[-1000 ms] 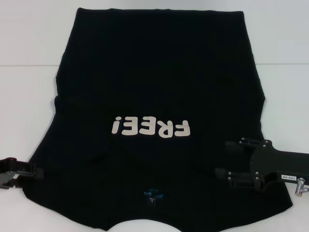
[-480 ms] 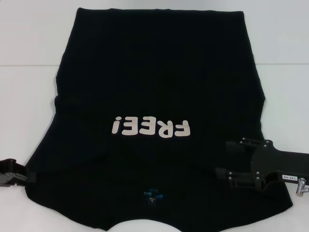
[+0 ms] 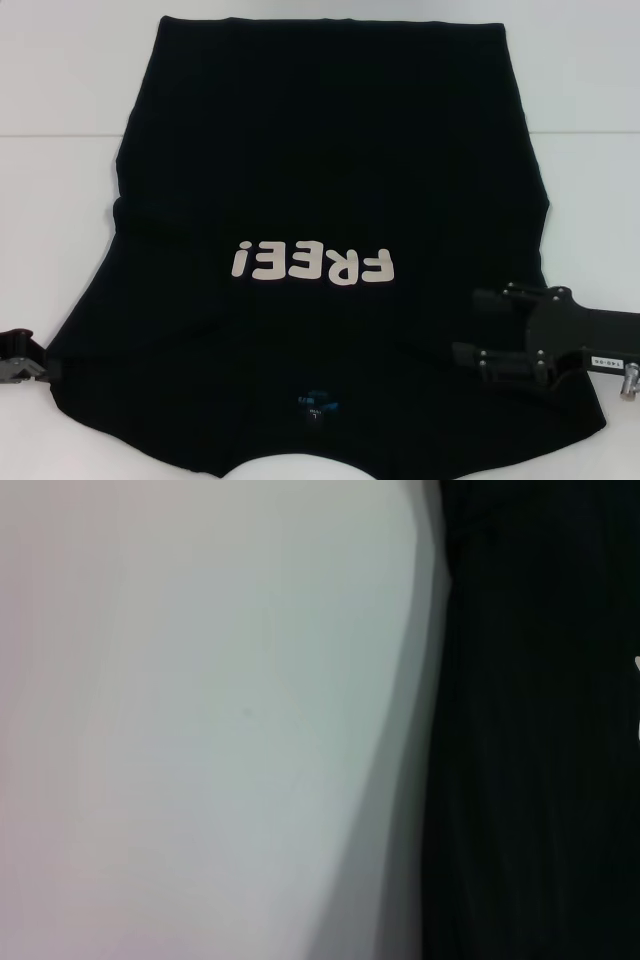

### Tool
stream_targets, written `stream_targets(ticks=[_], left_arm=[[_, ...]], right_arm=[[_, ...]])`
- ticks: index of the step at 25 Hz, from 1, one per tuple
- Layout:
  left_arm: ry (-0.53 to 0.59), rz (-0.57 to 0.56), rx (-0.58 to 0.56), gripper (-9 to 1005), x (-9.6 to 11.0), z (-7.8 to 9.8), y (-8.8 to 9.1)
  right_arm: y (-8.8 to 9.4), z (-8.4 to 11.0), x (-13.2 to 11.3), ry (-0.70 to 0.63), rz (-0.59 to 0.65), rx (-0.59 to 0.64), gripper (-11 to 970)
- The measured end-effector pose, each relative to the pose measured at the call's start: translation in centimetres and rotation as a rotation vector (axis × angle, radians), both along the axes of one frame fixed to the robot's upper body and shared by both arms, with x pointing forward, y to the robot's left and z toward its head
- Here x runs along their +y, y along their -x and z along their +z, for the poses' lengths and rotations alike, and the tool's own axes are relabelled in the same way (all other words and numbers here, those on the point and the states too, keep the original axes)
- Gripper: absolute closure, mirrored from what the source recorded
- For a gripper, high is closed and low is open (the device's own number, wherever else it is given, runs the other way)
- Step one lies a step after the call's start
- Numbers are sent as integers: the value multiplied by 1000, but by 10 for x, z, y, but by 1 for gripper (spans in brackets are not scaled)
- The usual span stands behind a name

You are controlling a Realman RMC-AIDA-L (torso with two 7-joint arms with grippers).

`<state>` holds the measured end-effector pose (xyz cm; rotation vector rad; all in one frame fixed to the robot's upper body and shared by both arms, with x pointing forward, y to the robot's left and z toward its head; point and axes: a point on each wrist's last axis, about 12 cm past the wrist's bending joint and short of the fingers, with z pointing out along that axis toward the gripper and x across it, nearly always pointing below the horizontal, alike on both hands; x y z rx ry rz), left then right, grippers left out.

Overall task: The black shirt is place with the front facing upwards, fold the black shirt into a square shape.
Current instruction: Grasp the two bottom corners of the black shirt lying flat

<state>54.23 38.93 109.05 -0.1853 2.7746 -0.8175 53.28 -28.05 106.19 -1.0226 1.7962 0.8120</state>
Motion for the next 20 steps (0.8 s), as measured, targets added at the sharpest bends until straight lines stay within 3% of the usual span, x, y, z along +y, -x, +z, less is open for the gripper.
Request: stream_targets(ticks=[3,6,10,15,20], left_arm=[[2,-5,1,996,0,0,0],[6,-11,5,996,-1,0,1],[12,-17,7,996,-1,1,2],[18,-24,1,996,0,3,2],[14,-33,-7,997,0,3,2]], right_arm=[[-1,3,-3,-11,-12,25,131],[-7,13,-14,-40,-73,128,131],[-18,37,-35,-68,-172,355,132],[-30,74,-66,-9,-288,657,133],[-31,91,-86,91,-416,900,134]])
